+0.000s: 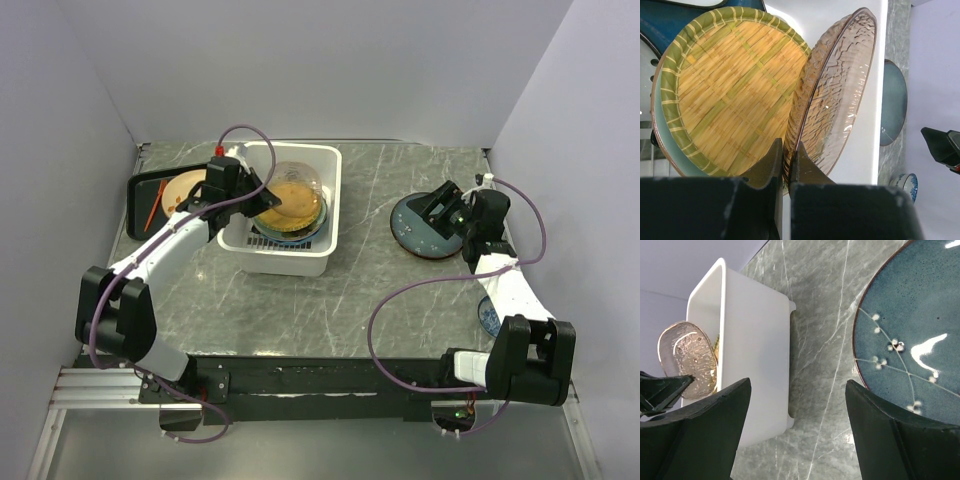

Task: Place the plates into the plastic bin on the countertop
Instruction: Place the plate in the plastic bin, then pick up the plate from the corner of the board.

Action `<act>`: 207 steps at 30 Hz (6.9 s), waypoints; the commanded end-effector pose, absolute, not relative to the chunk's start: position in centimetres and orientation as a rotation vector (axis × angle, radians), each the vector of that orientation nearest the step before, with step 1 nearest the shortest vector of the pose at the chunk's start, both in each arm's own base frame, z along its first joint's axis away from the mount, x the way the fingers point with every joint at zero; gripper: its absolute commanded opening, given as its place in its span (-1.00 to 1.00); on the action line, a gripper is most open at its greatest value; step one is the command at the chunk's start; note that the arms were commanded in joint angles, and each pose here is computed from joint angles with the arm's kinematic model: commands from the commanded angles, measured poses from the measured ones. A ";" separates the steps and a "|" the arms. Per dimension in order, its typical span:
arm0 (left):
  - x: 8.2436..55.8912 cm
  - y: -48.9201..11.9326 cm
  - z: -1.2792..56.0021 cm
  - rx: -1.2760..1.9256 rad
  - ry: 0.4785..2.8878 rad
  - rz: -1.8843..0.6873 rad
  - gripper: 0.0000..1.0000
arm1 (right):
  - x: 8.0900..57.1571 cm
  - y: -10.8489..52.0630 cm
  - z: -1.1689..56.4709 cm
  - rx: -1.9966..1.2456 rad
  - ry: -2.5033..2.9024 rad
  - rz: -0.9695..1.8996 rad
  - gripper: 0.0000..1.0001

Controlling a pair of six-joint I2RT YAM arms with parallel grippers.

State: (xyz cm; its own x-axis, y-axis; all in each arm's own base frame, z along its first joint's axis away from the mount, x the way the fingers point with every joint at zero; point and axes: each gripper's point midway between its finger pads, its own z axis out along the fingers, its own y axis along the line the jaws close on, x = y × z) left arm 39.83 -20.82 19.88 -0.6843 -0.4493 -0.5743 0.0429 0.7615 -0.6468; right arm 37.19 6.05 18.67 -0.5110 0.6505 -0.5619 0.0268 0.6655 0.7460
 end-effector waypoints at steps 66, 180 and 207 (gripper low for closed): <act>38.0 -16.7 24.0 -0.267 2.096 -0.638 0.91 | 38.0 7.0 20.2 0.479 1.931 0.885 0.64; 33.5 -42.1 26.3 0.345 2.071 -1.127 0.94 | 35.3 -6.3 11.6 0.980 1.846 0.738 -1.00; 33.1 -44.6 24.6 0.396 2.103 -1.168 0.92 | 35.2 -7.8 8.9 1.031 1.929 0.651 0.14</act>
State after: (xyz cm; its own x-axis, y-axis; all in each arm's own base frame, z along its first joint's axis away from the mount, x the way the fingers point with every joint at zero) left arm 33.02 -43.99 21.52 -0.7529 -0.0360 -0.6571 0.5119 0.5956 -0.6191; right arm 35.09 -6.44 7.73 -0.3540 0.8643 -0.3573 0.4091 0.4866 0.7719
